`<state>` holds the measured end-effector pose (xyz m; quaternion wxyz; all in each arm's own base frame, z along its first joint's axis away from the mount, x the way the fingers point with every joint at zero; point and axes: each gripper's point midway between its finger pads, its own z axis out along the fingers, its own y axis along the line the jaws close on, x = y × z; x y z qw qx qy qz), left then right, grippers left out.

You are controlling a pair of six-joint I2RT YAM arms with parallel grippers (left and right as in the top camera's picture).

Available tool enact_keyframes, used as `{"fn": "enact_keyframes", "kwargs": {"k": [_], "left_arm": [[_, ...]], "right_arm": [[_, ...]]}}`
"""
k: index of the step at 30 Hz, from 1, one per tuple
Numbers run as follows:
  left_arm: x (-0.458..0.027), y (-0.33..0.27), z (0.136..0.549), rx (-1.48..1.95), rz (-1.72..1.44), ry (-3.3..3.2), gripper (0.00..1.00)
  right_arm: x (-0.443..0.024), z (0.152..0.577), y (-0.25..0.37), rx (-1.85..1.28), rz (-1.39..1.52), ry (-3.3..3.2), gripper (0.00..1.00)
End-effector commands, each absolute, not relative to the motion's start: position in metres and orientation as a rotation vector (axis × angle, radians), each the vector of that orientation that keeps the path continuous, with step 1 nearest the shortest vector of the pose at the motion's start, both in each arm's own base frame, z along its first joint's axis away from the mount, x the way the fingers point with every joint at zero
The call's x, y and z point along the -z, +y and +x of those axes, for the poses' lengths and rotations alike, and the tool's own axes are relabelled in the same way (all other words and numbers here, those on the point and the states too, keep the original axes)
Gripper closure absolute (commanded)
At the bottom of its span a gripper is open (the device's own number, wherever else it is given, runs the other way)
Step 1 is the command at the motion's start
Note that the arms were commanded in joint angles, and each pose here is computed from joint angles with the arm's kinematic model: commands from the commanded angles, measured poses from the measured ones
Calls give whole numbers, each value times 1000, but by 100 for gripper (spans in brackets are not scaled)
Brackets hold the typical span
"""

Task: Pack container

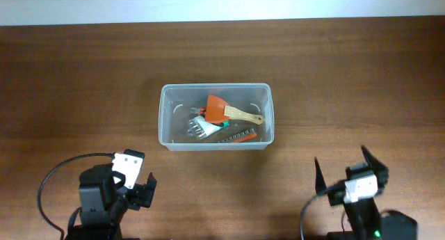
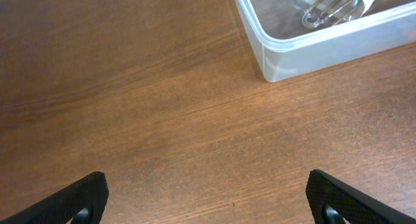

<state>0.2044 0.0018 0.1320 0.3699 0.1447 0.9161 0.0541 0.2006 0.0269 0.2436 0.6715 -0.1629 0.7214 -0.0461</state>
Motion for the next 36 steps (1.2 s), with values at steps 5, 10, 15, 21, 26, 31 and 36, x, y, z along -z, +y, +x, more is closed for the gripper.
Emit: {"fn": "enact_keyframes", "kwargs": {"k": [5, 10, 15, 21, 26, 31, 36], "left_arm": [[-131, 3, 204, -140, 353, 2353, 1], [-131, 3, 204, -140, 353, 2353, 1], [-131, 3, 204, -140, 353, 2354, 1], [-131, 3, 204, -140, 353, 2354, 1], [-131, 3, 204, -140, 353, 2353, 1], [-131, 3, 204, -140, 353, 2354, 1], [-131, 3, 204, -140, 353, 2354, 1]], "right_arm": [[-223, 237, 23, 149, -314, 1439, 1], [-184, 246, 22, 122, -291, 1507, 1], [-155, 246, 0, 116, -125, 1646, 1], [-155, 246, -8, 144, -97, 1649, 1], [-155, 246, -8, 144, -97, 1649, 1], [-155, 246, -8, 144, -97, 1649, 1], [-155, 246, -8, 144, -97, 1649, 1]]}}
